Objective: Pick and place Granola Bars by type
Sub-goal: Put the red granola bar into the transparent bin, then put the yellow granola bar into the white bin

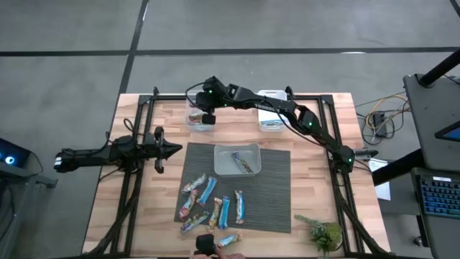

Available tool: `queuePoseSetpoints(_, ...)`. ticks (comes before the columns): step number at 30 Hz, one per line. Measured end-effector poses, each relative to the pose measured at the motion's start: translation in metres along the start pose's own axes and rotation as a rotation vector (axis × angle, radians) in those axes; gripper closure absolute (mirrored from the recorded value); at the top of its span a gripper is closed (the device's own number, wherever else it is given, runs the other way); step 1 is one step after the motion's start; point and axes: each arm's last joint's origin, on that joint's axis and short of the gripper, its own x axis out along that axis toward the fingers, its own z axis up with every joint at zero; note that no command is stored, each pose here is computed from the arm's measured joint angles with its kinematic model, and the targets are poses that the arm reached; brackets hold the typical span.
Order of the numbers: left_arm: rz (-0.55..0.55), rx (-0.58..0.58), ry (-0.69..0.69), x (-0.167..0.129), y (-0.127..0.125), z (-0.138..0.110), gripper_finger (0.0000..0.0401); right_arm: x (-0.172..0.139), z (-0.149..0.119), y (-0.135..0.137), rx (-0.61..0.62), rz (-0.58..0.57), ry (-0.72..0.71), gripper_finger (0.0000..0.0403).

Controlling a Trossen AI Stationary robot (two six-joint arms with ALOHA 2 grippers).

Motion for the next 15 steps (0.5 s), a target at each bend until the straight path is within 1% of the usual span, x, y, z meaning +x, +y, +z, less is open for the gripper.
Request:
queuePoseSetpoints(9,0.000,0.000,-0.001,0.0000,0.0000,0.0001,0.0401,0.0007,-0.0026,0.0019,0.027,0.029,0.013,0.0279)
queuePoseSetpoints(15,0.000,0.000,0.000,0.0000,0.0000,0.0000,0.0401,0.0007,-0.0026,0.0018,0.031,0.028,0.013,0.0255)
